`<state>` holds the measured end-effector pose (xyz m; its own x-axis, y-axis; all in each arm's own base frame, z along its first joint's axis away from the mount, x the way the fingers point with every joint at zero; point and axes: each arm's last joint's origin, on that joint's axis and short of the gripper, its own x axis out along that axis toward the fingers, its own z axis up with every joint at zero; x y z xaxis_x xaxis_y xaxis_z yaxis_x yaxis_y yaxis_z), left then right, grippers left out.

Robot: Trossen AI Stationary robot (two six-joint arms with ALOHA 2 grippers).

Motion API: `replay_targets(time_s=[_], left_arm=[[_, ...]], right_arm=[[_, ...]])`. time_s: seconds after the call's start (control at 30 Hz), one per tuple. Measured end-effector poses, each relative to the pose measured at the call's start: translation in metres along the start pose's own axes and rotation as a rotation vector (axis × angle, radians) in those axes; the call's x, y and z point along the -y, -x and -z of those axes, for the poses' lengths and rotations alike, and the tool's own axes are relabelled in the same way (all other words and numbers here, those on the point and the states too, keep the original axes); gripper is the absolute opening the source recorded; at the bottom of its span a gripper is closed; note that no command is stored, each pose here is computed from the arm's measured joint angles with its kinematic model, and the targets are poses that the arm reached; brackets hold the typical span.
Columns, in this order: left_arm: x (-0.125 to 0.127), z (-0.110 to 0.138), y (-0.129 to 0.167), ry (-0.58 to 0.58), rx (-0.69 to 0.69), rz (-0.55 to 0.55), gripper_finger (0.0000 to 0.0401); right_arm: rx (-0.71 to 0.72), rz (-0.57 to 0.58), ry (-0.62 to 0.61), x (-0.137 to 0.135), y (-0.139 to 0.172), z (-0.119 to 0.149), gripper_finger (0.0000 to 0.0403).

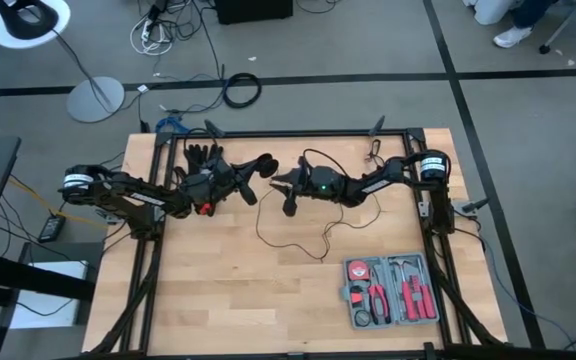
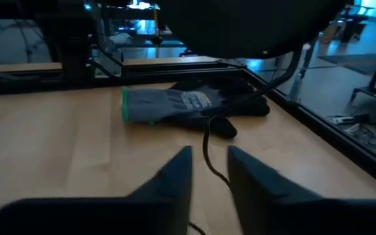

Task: Coil cords
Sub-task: Coil the black wire

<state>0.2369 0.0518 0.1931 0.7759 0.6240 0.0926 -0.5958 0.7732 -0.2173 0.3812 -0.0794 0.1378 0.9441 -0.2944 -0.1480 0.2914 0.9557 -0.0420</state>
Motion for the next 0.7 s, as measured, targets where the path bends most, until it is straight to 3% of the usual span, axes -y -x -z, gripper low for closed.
replay_targets(time_s=[0.13, 0.5, 0.7], left_arm=[[0.0, -0.002, 0.0, 0.011, 0.017, 0.003, 0.0], [0.002, -0.005, -0.004, 0.065, 0.024, -0.013, 0.0], [0.011, -0.004, -0.02, -0.044, -0.046, -0.049, 0.0]], right_arm=[[0.002, 0.039, 0.005, -0.003, 0.0, 0.0, 0.0013], [-0.061, 0.045, -0.047, -0.009, -0.005, -0.002, 0.0001], [-0.127, 0.009, -0.006, -0.017, -0.019, -0.017, 0.0001]])
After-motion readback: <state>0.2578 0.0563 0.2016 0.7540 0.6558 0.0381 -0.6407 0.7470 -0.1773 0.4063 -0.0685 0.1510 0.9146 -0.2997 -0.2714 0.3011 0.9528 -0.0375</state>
